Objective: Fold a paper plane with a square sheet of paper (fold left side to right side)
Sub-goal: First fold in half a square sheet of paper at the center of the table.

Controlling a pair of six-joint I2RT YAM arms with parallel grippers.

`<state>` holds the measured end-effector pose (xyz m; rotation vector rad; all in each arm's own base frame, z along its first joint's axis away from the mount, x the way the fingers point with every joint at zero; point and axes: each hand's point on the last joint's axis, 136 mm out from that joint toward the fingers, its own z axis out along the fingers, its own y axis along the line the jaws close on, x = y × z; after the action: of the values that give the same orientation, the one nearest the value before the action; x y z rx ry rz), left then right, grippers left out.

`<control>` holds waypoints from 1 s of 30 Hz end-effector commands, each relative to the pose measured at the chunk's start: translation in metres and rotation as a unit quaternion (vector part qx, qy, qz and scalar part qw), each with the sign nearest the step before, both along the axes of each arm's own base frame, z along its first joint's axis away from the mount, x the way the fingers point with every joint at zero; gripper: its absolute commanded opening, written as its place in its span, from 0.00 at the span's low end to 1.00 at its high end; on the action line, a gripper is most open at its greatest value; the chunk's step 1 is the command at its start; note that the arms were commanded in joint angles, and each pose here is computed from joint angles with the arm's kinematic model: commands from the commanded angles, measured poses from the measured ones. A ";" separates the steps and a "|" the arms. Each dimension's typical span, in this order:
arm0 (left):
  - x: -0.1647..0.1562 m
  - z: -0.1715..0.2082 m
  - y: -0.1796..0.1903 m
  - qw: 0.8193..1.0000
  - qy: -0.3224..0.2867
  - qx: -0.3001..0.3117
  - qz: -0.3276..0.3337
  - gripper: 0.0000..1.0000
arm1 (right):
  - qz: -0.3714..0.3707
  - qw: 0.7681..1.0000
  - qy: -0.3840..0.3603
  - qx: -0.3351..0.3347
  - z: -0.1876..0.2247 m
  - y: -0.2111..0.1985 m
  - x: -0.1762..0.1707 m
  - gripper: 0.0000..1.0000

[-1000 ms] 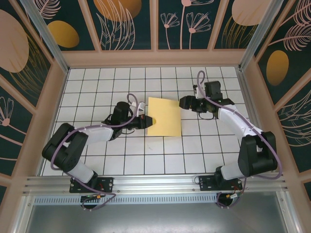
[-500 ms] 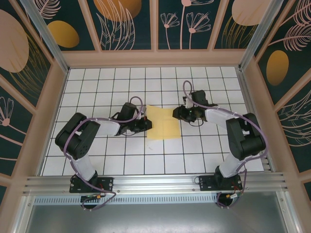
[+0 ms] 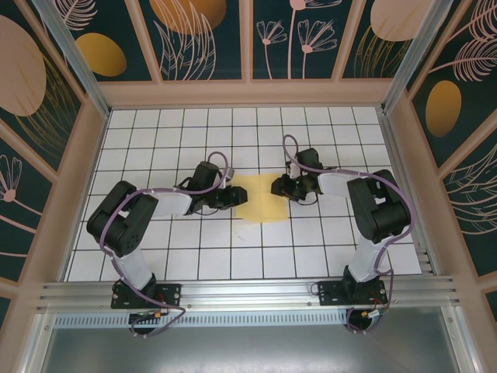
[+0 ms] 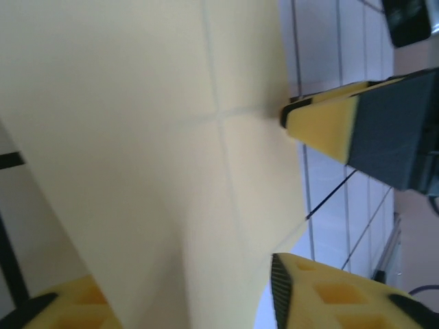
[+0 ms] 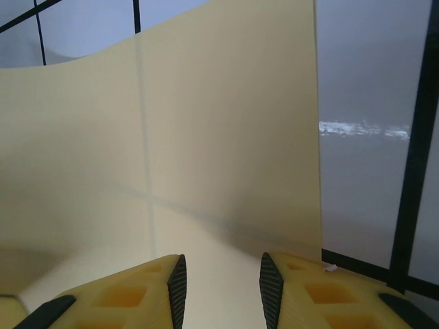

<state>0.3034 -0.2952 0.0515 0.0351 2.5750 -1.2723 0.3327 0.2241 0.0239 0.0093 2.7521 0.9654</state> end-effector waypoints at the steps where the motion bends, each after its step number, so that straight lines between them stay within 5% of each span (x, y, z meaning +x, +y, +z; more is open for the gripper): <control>1: 0.012 0.039 -0.014 0.998 -0.041 -0.049 -0.008 0.50 | -0.010 0.999 0.037 -0.038 -0.029 -0.009 -0.014 0.38; 9: 0.009 0.050 -0.036 0.994 -0.045 -0.092 -0.030 0.61 | -0.010 0.998 0.037 -0.039 -0.032 -0.009 -0.018 0.38; 19: 0.007 0.037 -0.056 0.993 -0.030 -0.101 -0.048 0.61 | -0.016 0.999 0.027 0.014 -0.021 -0.003 -0.015 0.39; 30: 0.009 0.026 -0.058 0.994 -0.020 -0.096 -0.043 0.58 | -0.020 0.992 -0.034 0.116 0.046 -0.007 0.003 0.43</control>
<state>0.3075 -0.3450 0.0702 0.1150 2.4633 -1.4977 0.3309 0.2146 0.0383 0.1030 2.6440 1.1502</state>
